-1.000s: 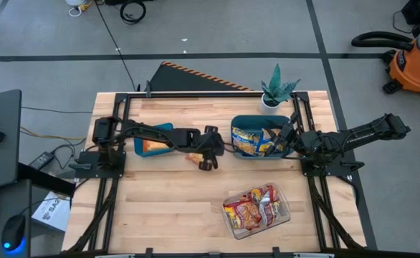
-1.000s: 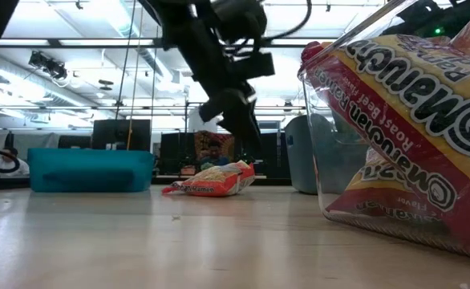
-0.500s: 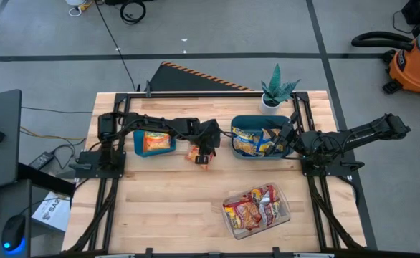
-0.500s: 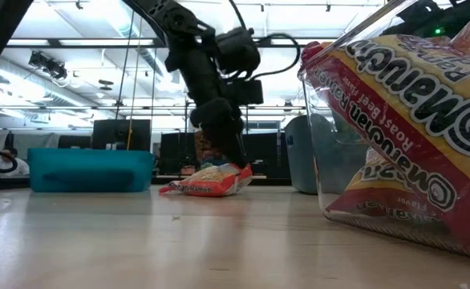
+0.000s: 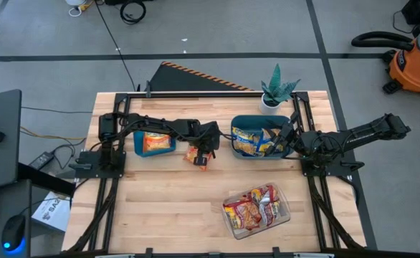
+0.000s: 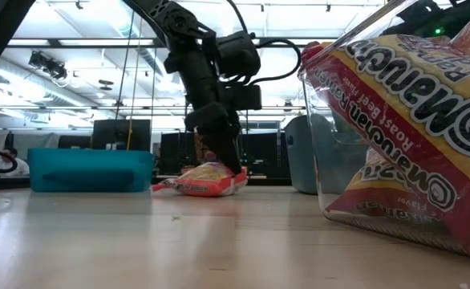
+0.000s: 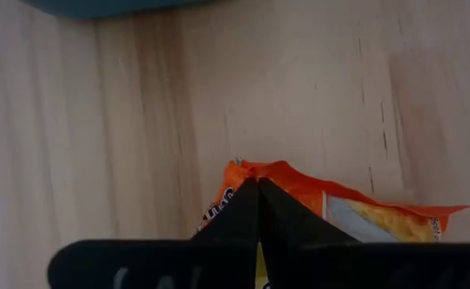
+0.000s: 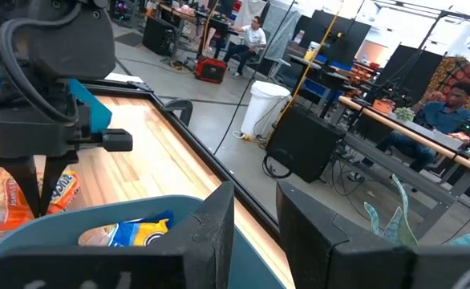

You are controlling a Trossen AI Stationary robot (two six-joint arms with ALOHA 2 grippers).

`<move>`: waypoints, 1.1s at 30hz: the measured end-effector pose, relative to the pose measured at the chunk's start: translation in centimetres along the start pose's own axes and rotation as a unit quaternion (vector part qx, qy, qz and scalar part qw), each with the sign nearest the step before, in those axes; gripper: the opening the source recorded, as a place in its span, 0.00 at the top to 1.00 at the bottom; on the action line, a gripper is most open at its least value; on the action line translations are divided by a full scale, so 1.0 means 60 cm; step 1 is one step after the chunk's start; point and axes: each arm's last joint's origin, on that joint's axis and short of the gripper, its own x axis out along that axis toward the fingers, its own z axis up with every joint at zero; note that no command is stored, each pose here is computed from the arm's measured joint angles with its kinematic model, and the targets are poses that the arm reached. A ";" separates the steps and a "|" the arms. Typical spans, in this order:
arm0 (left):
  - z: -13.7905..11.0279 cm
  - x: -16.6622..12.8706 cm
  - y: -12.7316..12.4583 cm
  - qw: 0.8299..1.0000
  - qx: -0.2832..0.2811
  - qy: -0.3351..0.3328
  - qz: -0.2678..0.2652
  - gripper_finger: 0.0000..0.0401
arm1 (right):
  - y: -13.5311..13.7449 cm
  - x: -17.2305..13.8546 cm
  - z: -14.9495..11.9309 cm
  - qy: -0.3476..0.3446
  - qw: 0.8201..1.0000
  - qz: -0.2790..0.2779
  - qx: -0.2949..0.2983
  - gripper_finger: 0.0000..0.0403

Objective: Sort Maruchan noodles
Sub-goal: Put the orange noodle pack into the blue bin

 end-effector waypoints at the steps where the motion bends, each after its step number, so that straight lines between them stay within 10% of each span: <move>1: 0.000 0.000 0.000 1.000 0.000 0.000 0.001 0.98 | 0.000 0.000 0.000 0.000 1.000 0.000 0.000 0.75; 18: 0.078 -0.158 0.009 0.996 -0.003 0.090 -0.019 1.00 | 0.001 0.000 -0.004 0.009 1.000 -0.001 -0.011 0.75; 33: 0.049 -0.263 0.011 0.985 -0.092 0.146 -0.016 1.00 | 0.001 0.000 -0.006 0.012 1.000 0.001 -0.008 0.75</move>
